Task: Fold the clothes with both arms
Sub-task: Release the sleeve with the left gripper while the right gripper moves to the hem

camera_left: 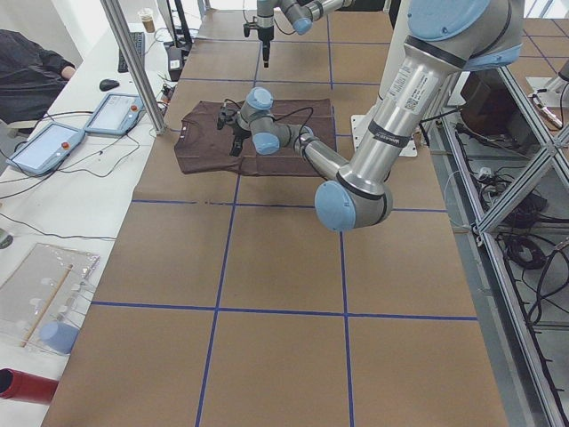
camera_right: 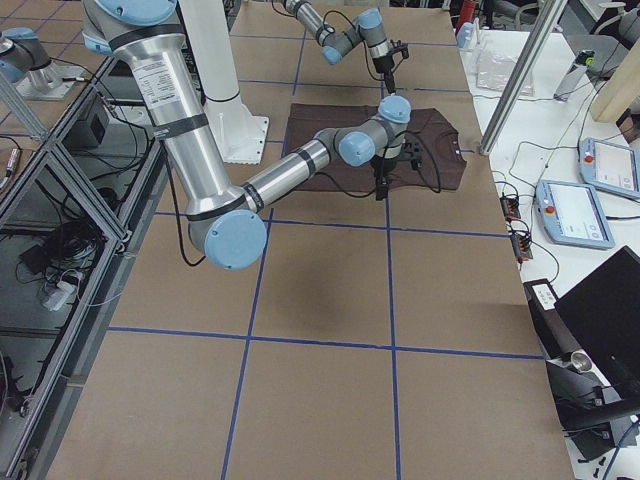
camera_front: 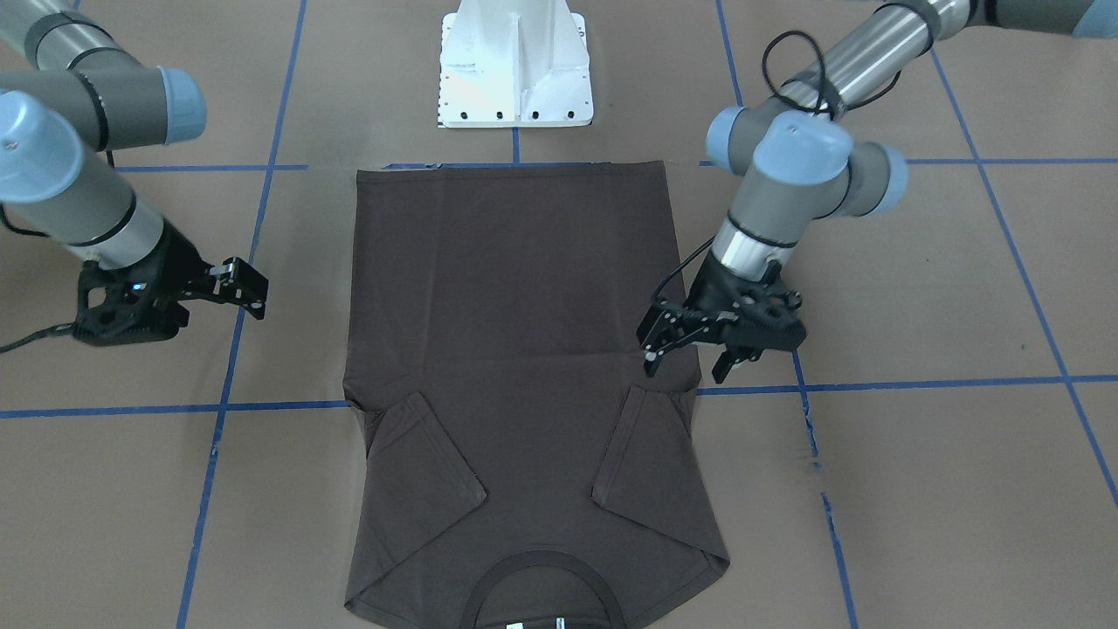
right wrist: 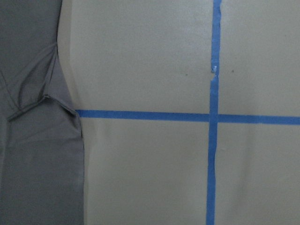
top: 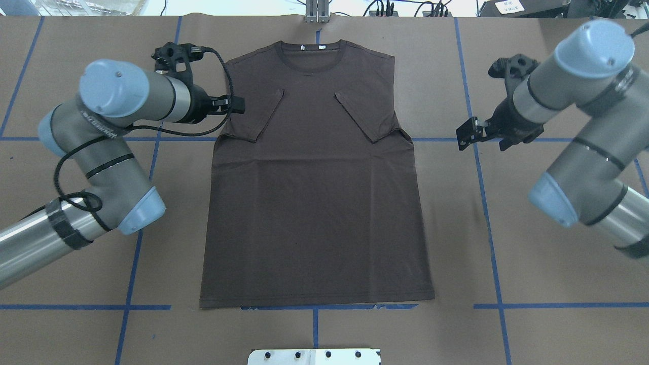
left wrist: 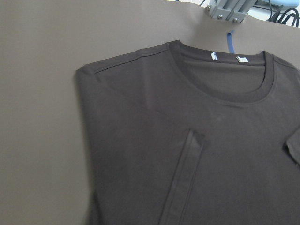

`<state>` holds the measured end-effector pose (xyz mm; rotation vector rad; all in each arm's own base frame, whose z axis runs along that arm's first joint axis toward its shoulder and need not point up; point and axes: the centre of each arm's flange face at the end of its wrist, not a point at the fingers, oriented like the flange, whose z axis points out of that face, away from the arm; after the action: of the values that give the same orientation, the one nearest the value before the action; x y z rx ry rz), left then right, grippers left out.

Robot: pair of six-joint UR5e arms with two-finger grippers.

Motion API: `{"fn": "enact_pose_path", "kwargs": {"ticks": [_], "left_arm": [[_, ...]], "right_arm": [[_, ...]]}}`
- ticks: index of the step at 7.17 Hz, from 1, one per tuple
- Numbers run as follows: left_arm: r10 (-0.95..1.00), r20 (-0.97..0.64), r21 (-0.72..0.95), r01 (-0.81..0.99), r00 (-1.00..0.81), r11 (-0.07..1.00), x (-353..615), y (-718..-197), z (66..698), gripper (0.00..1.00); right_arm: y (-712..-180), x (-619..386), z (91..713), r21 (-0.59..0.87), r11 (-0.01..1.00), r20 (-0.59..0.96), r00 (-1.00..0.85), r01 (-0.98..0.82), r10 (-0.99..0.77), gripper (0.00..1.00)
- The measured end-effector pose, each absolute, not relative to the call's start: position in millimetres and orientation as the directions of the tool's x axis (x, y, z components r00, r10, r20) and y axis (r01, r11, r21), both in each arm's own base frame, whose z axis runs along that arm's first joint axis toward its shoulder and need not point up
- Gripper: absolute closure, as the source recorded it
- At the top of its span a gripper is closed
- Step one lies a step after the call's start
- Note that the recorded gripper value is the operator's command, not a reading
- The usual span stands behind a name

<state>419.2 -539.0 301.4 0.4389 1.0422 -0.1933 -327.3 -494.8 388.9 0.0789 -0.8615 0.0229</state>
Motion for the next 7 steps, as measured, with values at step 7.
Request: {"fn": "enact_pose_path", "kwargs": {"ticks": [7], "left_arm": [[0.081,-0.882,0.275,0.367,0.465,0.889,369,-490,264,0.00]], "right_arm": [[-303,-446,365,-0.006,0.999,0.750,0.661,-0.037,0.029,0.00]]}}
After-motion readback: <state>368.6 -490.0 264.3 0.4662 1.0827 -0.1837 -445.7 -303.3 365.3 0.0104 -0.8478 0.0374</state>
